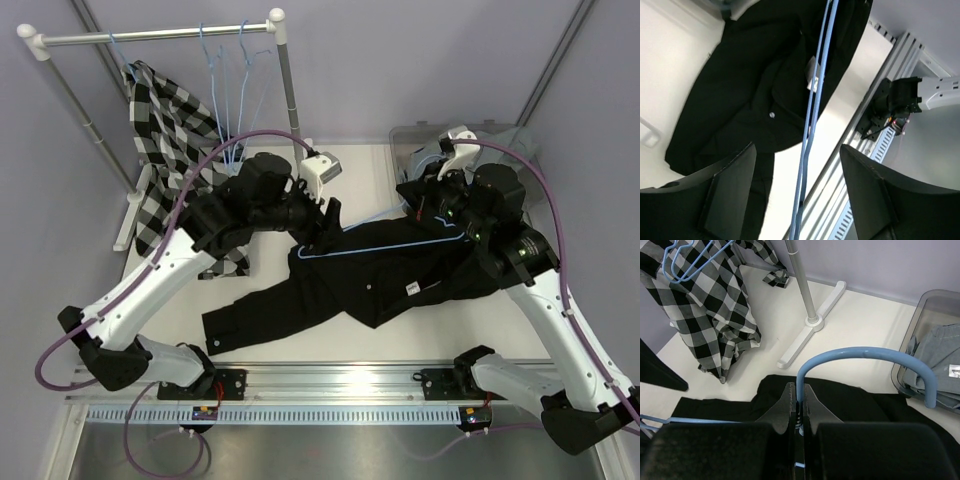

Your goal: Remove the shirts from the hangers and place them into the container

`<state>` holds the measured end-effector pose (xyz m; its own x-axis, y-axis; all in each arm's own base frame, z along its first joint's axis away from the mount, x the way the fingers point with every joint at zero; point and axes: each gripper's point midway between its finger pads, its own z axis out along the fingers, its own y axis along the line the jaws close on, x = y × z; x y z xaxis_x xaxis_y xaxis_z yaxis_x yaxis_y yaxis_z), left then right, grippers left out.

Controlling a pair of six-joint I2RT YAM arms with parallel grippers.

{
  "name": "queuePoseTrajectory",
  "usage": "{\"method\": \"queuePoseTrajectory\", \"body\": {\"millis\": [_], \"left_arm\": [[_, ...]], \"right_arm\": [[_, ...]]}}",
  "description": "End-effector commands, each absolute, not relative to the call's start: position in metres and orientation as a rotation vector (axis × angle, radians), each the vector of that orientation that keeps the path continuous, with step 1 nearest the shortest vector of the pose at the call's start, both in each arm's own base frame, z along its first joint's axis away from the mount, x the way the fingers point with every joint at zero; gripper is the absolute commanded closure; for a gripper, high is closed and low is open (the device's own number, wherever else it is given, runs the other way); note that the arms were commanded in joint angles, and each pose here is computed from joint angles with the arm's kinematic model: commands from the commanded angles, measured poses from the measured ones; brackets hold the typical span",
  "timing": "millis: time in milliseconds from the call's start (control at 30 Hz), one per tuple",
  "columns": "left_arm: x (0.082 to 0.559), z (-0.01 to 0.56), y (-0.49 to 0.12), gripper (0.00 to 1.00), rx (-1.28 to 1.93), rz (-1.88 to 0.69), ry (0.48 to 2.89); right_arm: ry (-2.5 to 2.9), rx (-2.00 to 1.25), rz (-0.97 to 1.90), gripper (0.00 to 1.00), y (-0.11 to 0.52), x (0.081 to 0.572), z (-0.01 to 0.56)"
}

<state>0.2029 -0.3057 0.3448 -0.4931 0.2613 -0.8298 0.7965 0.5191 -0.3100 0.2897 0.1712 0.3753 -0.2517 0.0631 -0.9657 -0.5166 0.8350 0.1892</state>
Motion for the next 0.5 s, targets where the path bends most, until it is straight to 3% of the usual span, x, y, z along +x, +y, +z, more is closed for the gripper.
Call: {"method": "queuePoseTrajectory", "body": {"millis": [0, 67, 167, 200, 233, 333, 467], "left_arm": [[0.193, 0.369, -0.317, 0.33, 0.936, -1.012, 1.93], [0.192, 0.364, -0.323, 0.37, 0.954, -1.04, 1.947], [0.191, 0.359, -0.325, 0.53, 0.963, -1.051, 1.96], [0.191, 0.358, -0.324, 0.61, 0.965, -1.047, 1.961], [0.191, 0.355, -0.324, 0.77, 0.965, -1.04, 1.968], [0.19, 0.352, -0.32, 1.0, 0.97, -1.028, 1.969], [0.189, 0.351, -0.312, 1.0, 0.973, -0.99, 1.953]], "right_arm": [[1.662, -0.393, 0.6, 1.0, 0.182, 0.291, 0.397], [1.657, -0.393, 0.602, 1.0, 0.183, 0.292, 0.399], [1.659, -0.396, 0.607, 1.0, 0.185, 0.293, 0.399], [1.658, -0.394, 0.61, 1.0, 0.185, 0.293, 0.399], [1.658, -0.394, 0.61, 1.0, 0.185, 0.294, 0.399], [1.66, -0.401, 0.63, 1.0, 0.19, 0.294, 0.398], [1.666, -0.414, 0.651, 0.98, 0.194, 0.294, 0.394]]}}
